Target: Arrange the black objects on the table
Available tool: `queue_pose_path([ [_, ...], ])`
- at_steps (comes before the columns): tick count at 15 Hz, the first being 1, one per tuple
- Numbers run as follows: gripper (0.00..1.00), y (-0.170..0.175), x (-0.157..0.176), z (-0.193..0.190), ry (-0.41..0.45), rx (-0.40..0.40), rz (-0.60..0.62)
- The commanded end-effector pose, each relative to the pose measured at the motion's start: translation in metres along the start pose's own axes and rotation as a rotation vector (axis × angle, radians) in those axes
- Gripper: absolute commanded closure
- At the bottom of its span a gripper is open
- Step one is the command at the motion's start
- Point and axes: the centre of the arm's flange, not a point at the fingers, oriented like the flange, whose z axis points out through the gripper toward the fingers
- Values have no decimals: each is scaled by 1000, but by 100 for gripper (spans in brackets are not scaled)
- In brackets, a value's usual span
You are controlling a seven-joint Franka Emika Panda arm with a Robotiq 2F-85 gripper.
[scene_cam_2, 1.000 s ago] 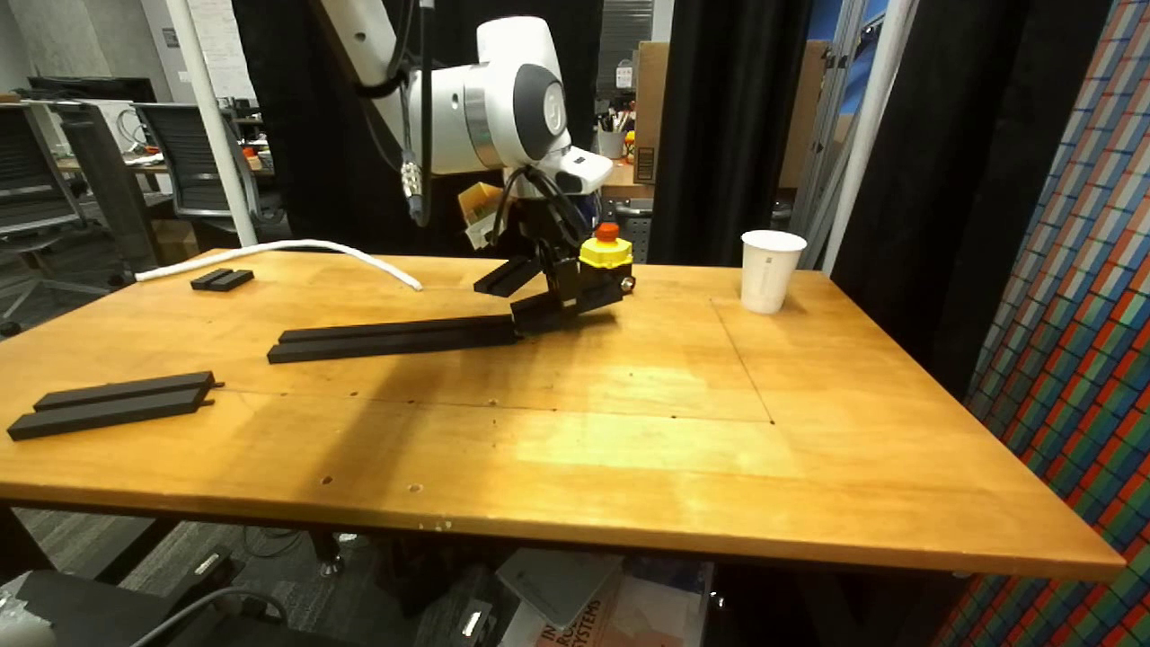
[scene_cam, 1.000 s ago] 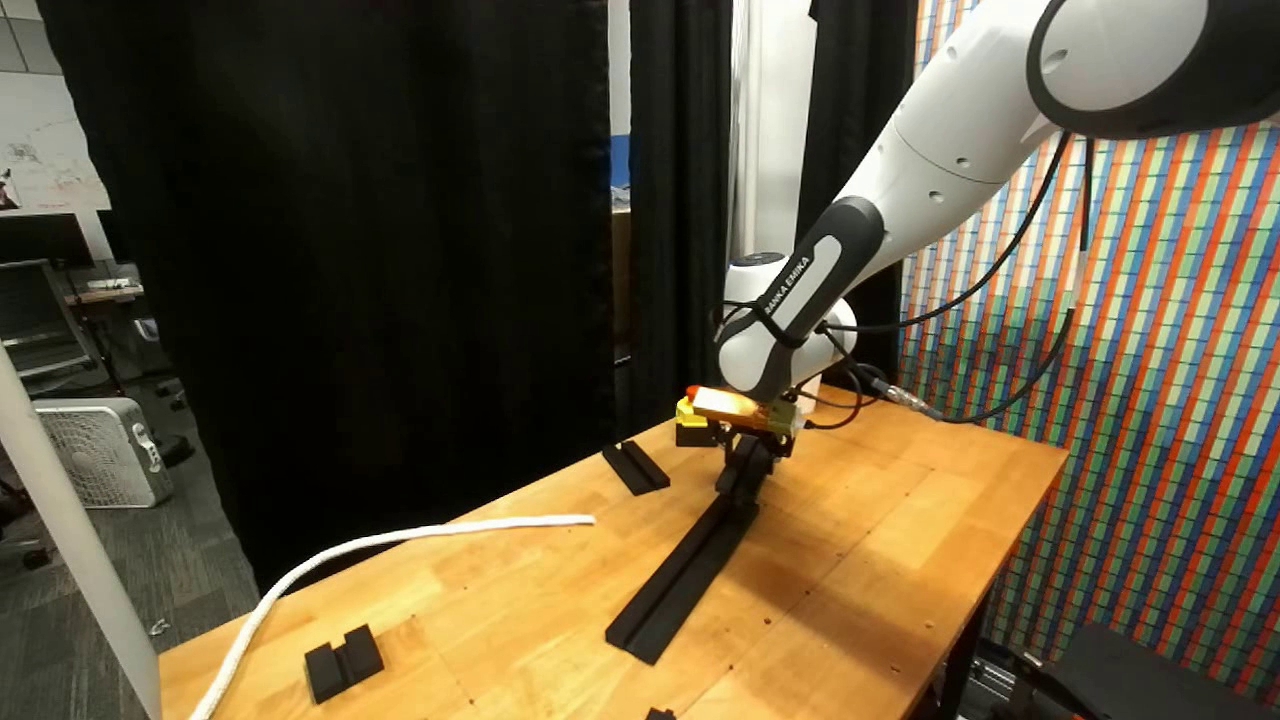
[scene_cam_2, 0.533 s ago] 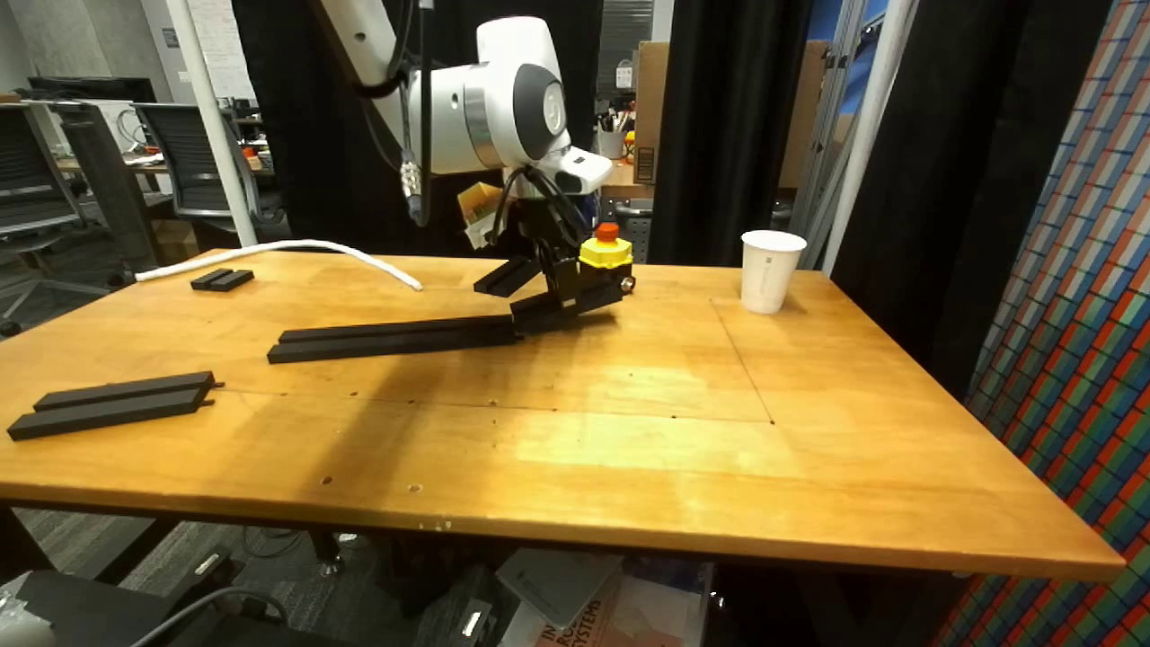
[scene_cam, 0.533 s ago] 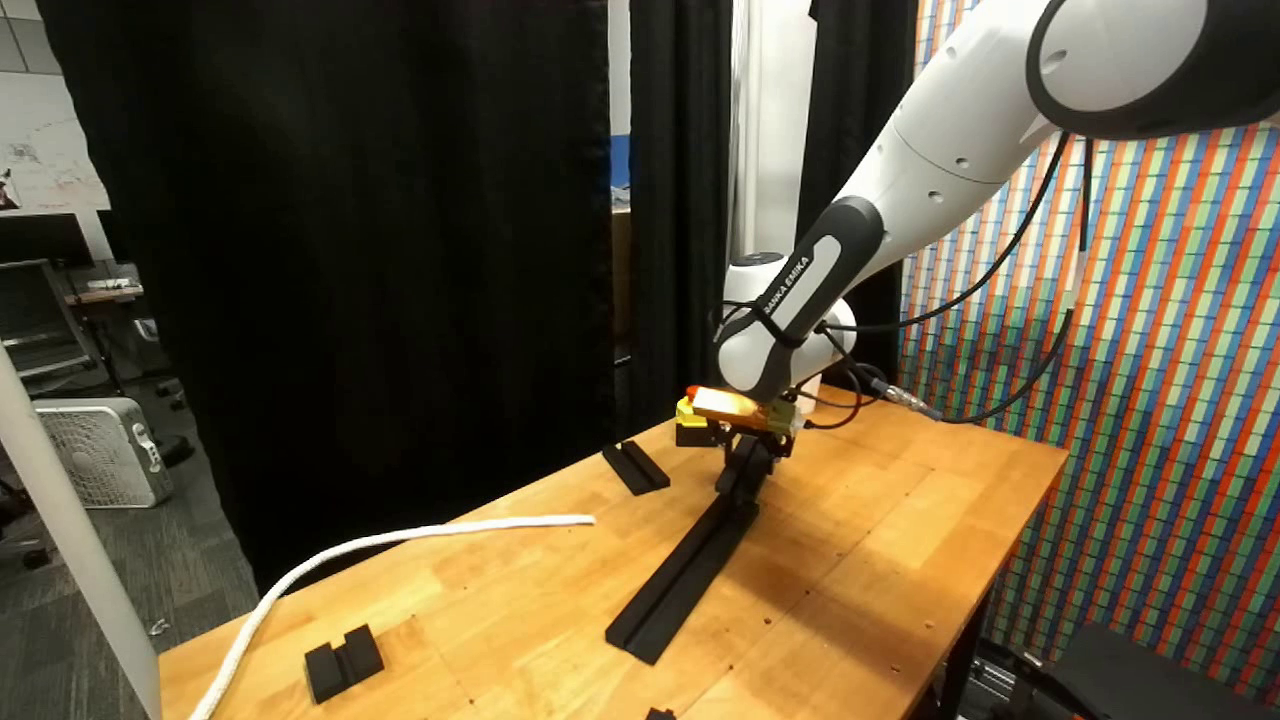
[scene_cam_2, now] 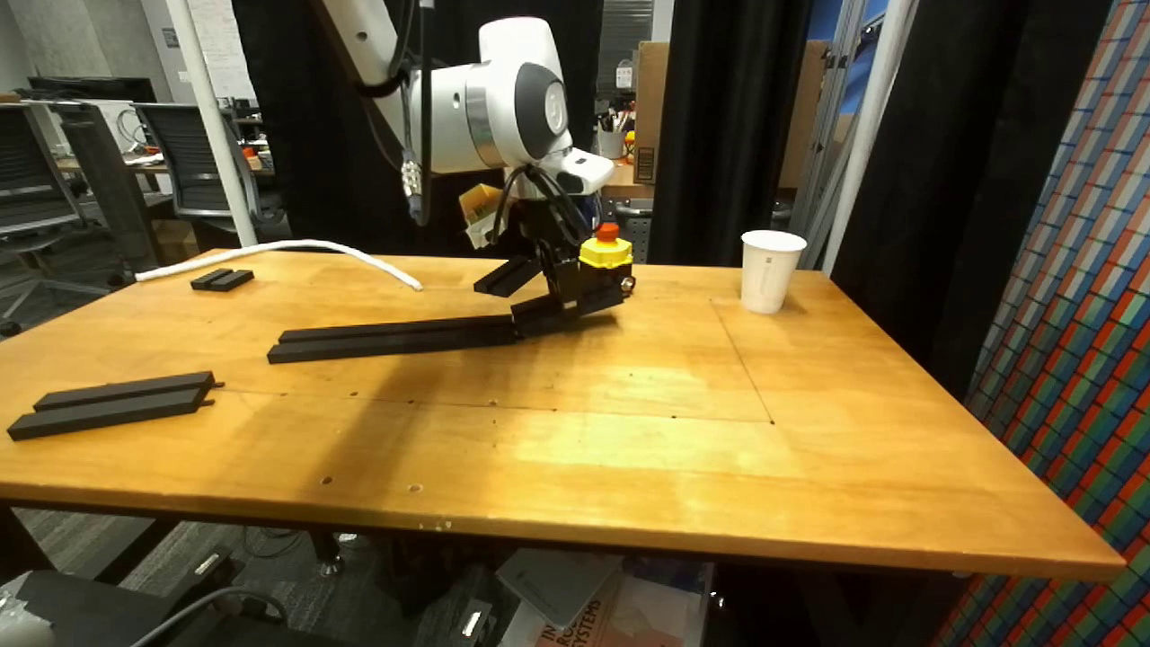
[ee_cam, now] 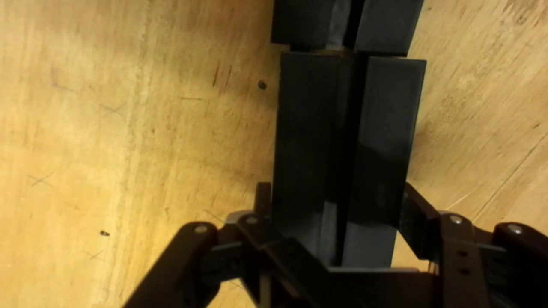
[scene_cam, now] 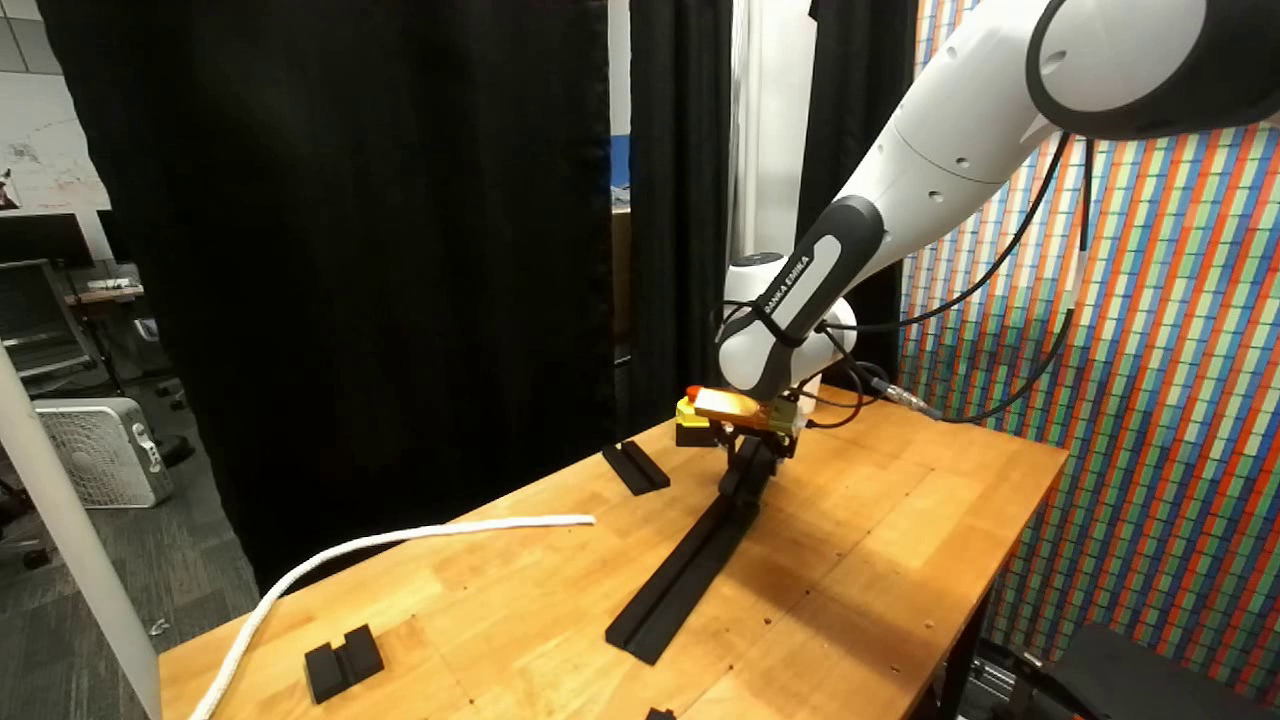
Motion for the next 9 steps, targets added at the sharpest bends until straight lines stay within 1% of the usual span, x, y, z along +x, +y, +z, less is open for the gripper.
queue_pose_path([
  [1,54,-1,3,-7,5,-6,-3],
  [9,54,3,1,-3,-10,-15,2],
])
